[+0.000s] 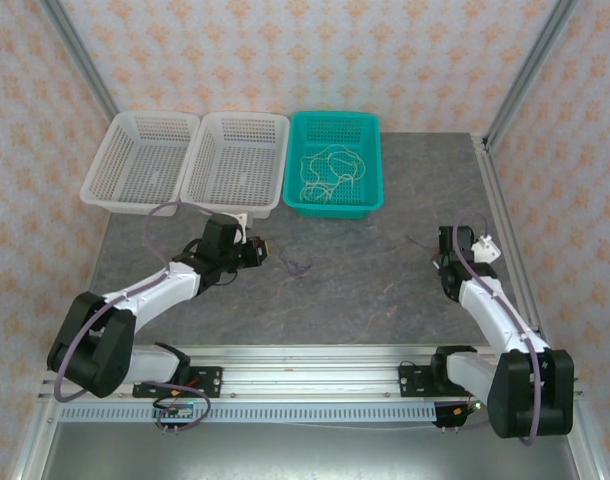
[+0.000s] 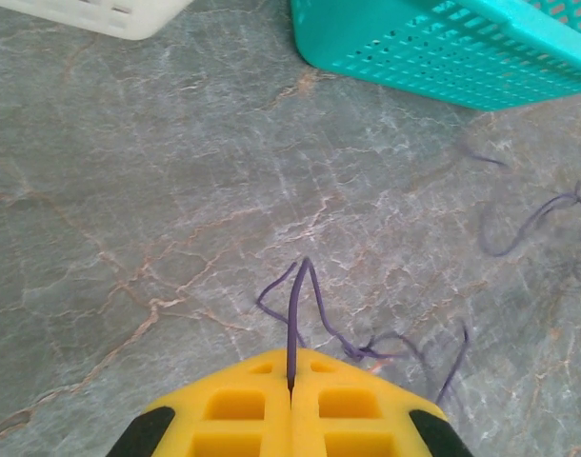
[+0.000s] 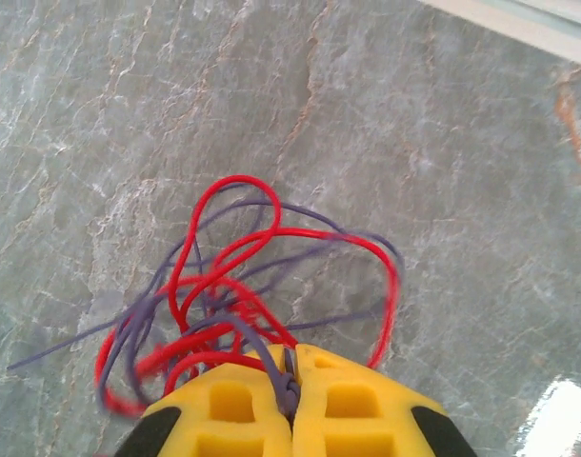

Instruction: Untangle the cables

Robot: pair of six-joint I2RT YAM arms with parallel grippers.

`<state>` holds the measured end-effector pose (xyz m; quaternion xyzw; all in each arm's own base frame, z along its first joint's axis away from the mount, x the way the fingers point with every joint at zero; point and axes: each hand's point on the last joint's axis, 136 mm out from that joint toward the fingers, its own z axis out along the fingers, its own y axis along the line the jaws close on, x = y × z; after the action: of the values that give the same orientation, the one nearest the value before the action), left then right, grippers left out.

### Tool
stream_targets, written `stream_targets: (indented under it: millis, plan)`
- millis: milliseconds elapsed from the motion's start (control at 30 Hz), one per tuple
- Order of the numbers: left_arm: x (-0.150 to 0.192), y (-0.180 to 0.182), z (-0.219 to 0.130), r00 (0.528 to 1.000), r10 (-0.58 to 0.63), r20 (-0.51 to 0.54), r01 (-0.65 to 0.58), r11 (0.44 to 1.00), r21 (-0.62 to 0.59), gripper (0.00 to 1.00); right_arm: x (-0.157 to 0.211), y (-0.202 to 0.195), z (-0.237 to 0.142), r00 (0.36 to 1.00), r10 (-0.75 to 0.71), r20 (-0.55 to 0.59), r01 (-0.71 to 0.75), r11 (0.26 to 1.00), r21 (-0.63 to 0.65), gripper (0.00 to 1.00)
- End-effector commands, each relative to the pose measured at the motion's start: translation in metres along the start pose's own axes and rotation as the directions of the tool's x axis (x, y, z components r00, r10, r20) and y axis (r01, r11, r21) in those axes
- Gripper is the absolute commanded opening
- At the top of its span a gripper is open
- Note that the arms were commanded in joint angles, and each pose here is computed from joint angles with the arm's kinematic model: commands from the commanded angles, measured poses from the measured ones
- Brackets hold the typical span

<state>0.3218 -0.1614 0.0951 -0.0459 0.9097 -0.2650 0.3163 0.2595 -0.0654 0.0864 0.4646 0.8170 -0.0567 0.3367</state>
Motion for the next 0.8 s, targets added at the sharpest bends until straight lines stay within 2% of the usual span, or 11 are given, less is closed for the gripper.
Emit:
stream_targets:
  millis: [0,133,200,300,400,467,600,767]
  plan:
    - [0.001,0.022,-0.007,1.0,-0.021,0.014,0.022,0.996,-0.086,0.0,-0.017,-0.027,-0.007,0.997,0.003,0.08,-0.013,0.992,0.124,0.0]
    - [0.001,0.042,-0.013,0.996,-0.082,0.02,0.084,0.99,-0.111,0.0,-0.018,-0.026,-0.009,0.995,0.065,0.079,-0.069,0.996,0.048,0.0]
    - [0.002,0.038,-0.013,0.997,-0.079,0.008,0.08,0.994,-0.081,0.0,-0.008,-0.006,-0.009,0.999,0.039,0.019,-0.038,0.997,-0.068,0.0]
    - [0.001,0.013,-0.01,0.999,-0.049,-0.009,0.05,0.997,0.063,0.0,0.021,0.04,-0.012,0.992,-0.043,-0.117,0.003,0.947,-0.32,0.0]
    - [-0.01,-0.018,-0.019,1.0,-0.019,0.01,0.017,0.978,0.207,0.0,0.038,0.051,-0.013,0.982,-0.079,-0.171,0.011,0.93,-0.367,0.0]
    - [-0.024,-0.042,-0.036,0.998,0.02,0.056,-0.035,0.959,0.28,0.0,0.044,0.054,-0.01,0.98,-0.074,-0.186,-0.002,0.926,-0.378,0.0]
    - [-0.055,-0.081,-0.081,0.977,0.132,0.166,-0.181,0.929,0.323,0.0,0.049,0.063,-0.009,0.978,-0.061,-0.198,-0.029,0.906,-0.423,0.0]
    - [-0.111,-0.123,-0.138,0.915,0.16,0.369,-0.293,0.893,0.341,0.0,0.049,0.076,-0.012,0.976,-0.067,-0.208,-0.04,0.88,-0.473,0.0]
